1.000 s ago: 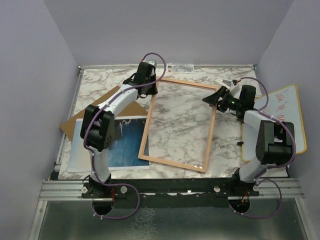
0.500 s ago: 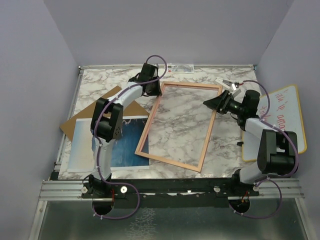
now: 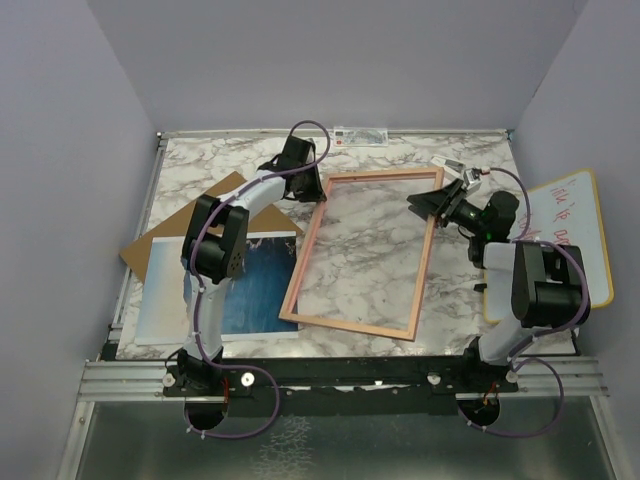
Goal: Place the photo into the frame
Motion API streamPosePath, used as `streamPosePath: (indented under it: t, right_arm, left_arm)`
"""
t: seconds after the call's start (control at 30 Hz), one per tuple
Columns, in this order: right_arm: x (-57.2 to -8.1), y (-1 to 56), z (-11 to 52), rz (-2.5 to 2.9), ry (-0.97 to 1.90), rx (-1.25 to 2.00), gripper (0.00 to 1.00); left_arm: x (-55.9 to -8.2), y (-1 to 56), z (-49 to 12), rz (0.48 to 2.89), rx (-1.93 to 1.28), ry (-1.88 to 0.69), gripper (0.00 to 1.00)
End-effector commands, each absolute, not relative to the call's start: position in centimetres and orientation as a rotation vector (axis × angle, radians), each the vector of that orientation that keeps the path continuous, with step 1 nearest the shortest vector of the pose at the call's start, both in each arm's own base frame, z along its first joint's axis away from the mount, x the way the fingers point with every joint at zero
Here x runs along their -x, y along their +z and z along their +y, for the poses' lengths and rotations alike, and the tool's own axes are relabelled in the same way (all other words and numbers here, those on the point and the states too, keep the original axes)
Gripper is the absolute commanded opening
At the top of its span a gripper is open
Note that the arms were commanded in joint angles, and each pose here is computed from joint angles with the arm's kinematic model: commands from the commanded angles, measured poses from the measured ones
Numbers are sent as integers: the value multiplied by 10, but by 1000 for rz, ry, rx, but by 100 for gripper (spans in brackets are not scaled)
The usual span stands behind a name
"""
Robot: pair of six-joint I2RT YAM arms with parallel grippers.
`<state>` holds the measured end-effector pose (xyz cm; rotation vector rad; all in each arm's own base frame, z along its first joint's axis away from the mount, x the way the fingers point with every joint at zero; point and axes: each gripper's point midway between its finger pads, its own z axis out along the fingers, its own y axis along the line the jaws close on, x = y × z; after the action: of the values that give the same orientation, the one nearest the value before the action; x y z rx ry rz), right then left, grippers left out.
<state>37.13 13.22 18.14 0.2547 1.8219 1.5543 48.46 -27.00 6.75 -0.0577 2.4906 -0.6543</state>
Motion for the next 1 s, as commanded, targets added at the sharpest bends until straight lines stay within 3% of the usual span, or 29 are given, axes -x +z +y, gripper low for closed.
streamPosePath:
  t: [0.0,0.2,0.4,0.7,0.9,0.93,0.97]
  right_arm:
    - [-347,209,146,1740,1725,-143,64]
    - [-341,206,149,1767,1766,-153,73]
    - [-344,209,148,1754,1776,-160,59]
    - [-352,209,146,1741,1766,-207,44]
    - [-358,205,144,1775,1703,-221,40]
    - [-358,205,144,1774,1702,-224,40]
    - [-358,205,144,1773,1700,-228,39]
  left_arm:
    - [-483,56,-278,2498,113,-687,1]
    - [-479,45,-278,2516,137,-688,18]
    - [-474,36,-277,2535,149,-695,32]
    - [-479,48,-272,2506,152,-703,58]
    - [-485,73,-261,2456,118,-626,86]
    - [-486,78,-259,2447,110,-614,96]
    - [-487,85,-258,2433,102,-607,99]
